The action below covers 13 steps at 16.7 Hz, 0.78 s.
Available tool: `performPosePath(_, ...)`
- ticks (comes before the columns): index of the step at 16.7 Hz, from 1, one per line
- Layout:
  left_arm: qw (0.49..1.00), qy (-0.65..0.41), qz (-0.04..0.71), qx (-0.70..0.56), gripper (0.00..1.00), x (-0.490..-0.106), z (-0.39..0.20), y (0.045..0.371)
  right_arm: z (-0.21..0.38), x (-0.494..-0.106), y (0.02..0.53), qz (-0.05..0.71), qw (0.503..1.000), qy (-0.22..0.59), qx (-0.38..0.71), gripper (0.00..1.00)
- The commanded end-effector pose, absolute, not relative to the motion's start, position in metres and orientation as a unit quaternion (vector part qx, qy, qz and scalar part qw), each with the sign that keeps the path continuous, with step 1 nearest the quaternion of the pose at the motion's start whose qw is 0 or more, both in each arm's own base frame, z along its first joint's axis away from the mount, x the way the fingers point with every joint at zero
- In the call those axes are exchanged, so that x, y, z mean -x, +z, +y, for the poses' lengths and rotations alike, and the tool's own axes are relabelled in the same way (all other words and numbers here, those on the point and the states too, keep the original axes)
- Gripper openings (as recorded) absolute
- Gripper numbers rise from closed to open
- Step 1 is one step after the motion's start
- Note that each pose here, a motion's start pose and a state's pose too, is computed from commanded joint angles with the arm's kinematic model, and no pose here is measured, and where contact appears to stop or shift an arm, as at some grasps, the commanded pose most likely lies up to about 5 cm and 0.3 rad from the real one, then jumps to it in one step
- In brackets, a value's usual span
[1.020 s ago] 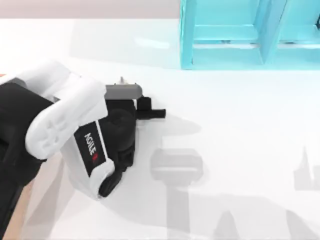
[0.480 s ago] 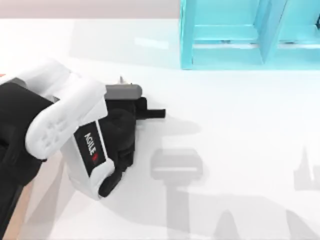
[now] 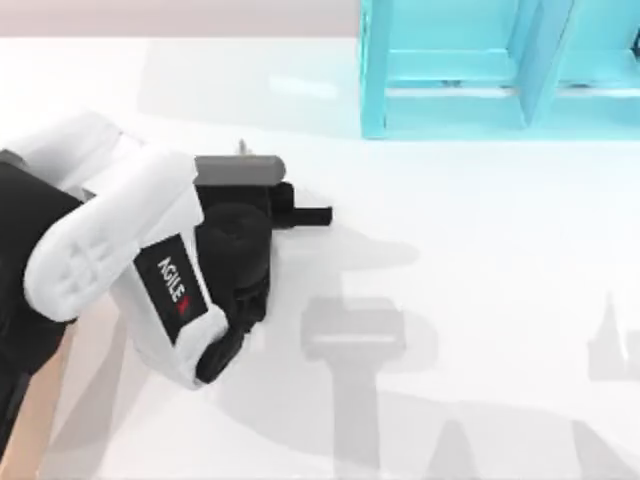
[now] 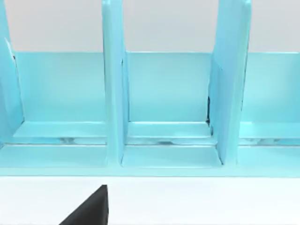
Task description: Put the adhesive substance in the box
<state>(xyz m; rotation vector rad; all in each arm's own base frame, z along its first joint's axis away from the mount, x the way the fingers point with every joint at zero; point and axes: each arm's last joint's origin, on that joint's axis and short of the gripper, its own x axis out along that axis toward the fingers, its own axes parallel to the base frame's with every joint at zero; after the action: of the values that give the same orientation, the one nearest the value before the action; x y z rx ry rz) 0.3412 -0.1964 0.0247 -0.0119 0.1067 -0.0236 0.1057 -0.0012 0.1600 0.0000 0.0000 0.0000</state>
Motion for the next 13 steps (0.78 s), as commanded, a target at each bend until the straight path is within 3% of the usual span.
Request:
performPosePath(8, 0.999, -0.012, 0.048, 0.01, 0.0, -0.342, -0.196, 0.095, -0.001, -0.106, 0.16, 0.0, 1.0, 0.0, 0.0, 1.0)
performPosePath(13, 0.999, -0.012, 0.05, 0.008, 0.0, -0.339, -0.196, 0.107, -0.001, -0.106, 0.16, 0.0, 1.0, 0.0, 0.0, 1.0)
